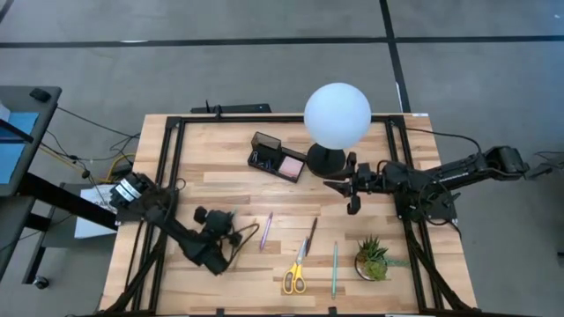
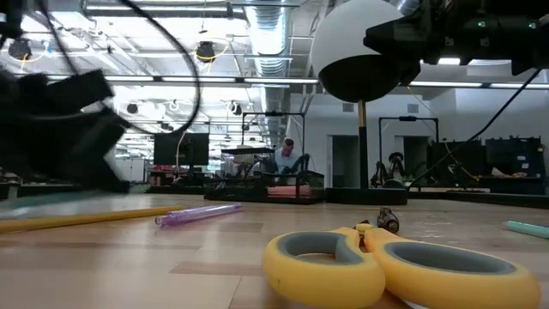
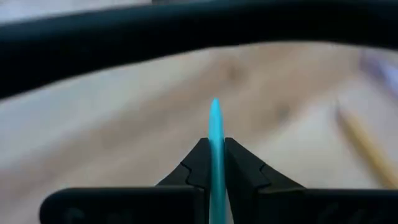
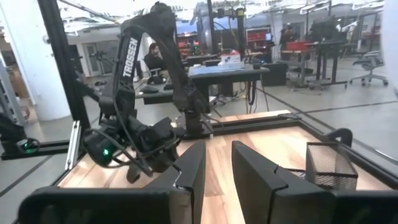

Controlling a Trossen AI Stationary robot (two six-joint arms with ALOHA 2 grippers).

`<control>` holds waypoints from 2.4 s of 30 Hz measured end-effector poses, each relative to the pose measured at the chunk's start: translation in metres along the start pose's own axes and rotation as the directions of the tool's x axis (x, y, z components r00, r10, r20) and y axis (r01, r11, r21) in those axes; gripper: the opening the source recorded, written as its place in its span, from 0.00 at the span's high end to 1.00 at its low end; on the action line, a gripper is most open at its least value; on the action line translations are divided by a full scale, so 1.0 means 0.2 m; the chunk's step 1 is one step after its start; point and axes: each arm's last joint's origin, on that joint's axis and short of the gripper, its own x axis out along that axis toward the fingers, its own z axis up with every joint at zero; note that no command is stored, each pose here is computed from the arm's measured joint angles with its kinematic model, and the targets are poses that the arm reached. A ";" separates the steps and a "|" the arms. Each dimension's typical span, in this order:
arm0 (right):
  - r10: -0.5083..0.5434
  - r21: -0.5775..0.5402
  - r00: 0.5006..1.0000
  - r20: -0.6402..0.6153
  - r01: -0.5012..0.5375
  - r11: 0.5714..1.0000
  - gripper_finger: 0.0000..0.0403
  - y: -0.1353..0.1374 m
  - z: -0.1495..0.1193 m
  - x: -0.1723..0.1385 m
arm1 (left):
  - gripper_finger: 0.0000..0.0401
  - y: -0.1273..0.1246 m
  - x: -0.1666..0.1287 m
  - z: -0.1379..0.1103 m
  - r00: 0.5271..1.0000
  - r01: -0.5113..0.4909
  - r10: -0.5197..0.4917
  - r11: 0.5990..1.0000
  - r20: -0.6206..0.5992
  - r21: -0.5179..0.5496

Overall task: Pick and place office supplies into organizer
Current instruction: Put the blue pen into the black desk organizer

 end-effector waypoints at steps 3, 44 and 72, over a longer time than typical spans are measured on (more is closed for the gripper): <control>-0.008 0.001 1.000 0.017 0.008 1.000 0.82 -0.01 0.01 0.00 | 0.96 -0.01 0.05 0.06 0.994 -0.011 0.016 0.999 0.113 -0.040; -0.044 -0.008 0.999 0.028 0.044 0.999 0.82 -0.04 0.01 0.00 | 0.97 0.06 0.77 1.34 0.957 -0.267 0.233 0.939 0.170 0.215; -0.045 0.088 0.997 -0.061 0.051 0.995 0.82 -0.04 -0.03 0.00 | 0.97 0.21 0.91 1.49 0.879 0.341 -0.046 0.758 -0.475 0.557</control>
